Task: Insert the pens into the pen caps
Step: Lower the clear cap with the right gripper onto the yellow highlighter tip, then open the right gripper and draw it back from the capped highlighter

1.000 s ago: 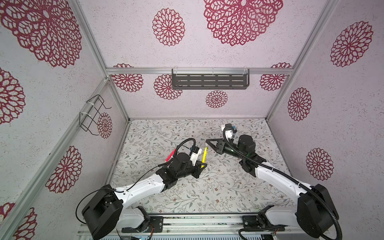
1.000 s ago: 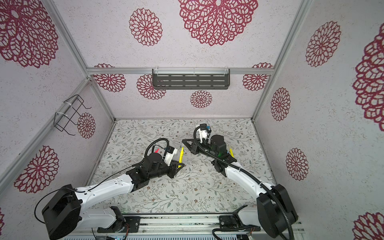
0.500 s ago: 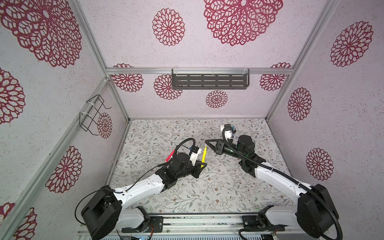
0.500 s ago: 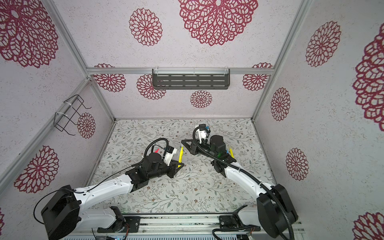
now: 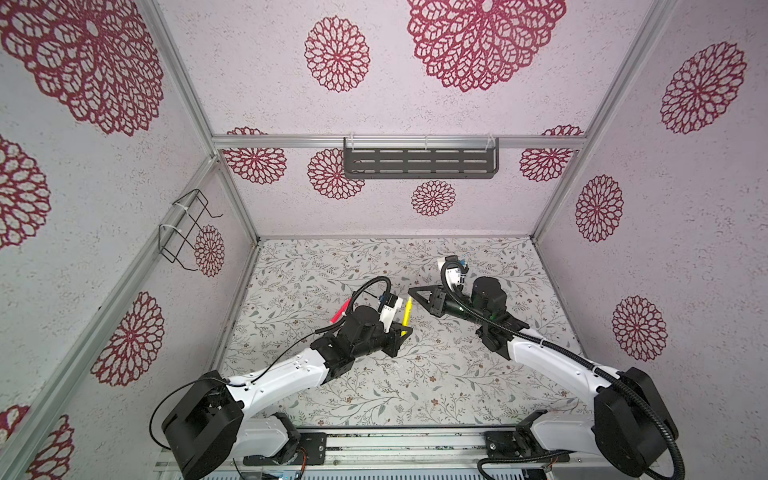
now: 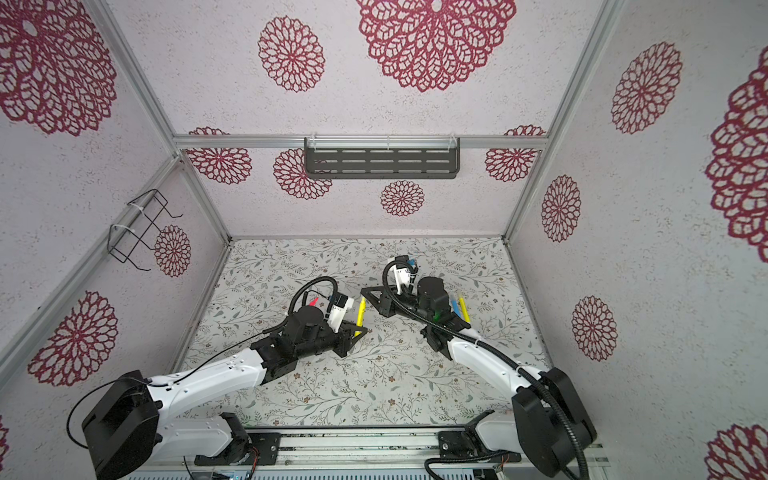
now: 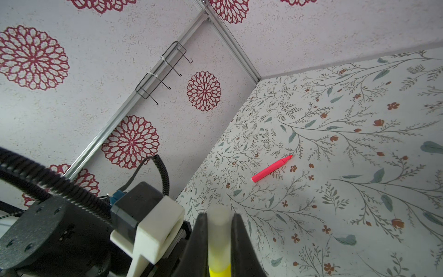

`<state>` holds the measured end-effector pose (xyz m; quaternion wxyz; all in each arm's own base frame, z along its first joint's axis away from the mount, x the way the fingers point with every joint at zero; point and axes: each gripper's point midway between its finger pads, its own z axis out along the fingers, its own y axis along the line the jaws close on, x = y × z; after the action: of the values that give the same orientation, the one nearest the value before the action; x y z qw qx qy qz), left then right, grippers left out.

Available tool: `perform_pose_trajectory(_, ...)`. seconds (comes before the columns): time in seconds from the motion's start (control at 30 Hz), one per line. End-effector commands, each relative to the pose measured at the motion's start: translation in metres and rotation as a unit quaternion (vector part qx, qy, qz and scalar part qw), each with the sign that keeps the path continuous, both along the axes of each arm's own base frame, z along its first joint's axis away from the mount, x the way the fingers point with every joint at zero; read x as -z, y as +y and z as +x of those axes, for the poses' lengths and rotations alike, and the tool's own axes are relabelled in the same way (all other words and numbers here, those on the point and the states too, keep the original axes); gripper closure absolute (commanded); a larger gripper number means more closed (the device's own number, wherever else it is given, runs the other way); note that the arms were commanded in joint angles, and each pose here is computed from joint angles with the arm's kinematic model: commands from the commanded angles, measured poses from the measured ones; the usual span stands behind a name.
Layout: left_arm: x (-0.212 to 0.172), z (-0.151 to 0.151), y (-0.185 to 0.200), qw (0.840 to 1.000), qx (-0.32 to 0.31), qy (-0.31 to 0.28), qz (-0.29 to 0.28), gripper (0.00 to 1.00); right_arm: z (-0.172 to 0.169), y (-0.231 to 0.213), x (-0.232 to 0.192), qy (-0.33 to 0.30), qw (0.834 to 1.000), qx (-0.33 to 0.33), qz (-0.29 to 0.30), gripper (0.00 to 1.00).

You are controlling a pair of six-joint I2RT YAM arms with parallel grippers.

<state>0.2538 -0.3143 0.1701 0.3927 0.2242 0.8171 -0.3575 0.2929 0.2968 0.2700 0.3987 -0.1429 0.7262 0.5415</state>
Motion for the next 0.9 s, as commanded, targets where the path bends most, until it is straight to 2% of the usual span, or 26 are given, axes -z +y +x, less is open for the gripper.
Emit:
perform_pose_trajectory(0.0,-0.025,0.000,-0.002,0.999,0.003,-0.038,-0.024,1.00,-0.022,0.006,-0.018,-0.046,0.998,-0.038,0.012,1.00)
perform_pose_trajectory(0.23,-0.041,-0.006,-0.001,0.997,0.013,-0.057,-0.051,1.00,-0.044,0.008,-0.025,-0.063,0.994,-0.085,0.029,1.00)
perform_pose_trajectory(0.5,-0.070,-0.018,0.003,0.990,0.040,-0.083,-0.107,1.00,-0.073,0.010,-0.050,-0.105,0.981,-0.151,0.056,1.00)
perform_pose_trajectory(0.87,-0.094,-0.025,0.003,0.984,0.061,-0.096,-0.135,1.00,-0.096,0.010,-0.049,-0.131,0.974,-0.181,0.034,1.00)
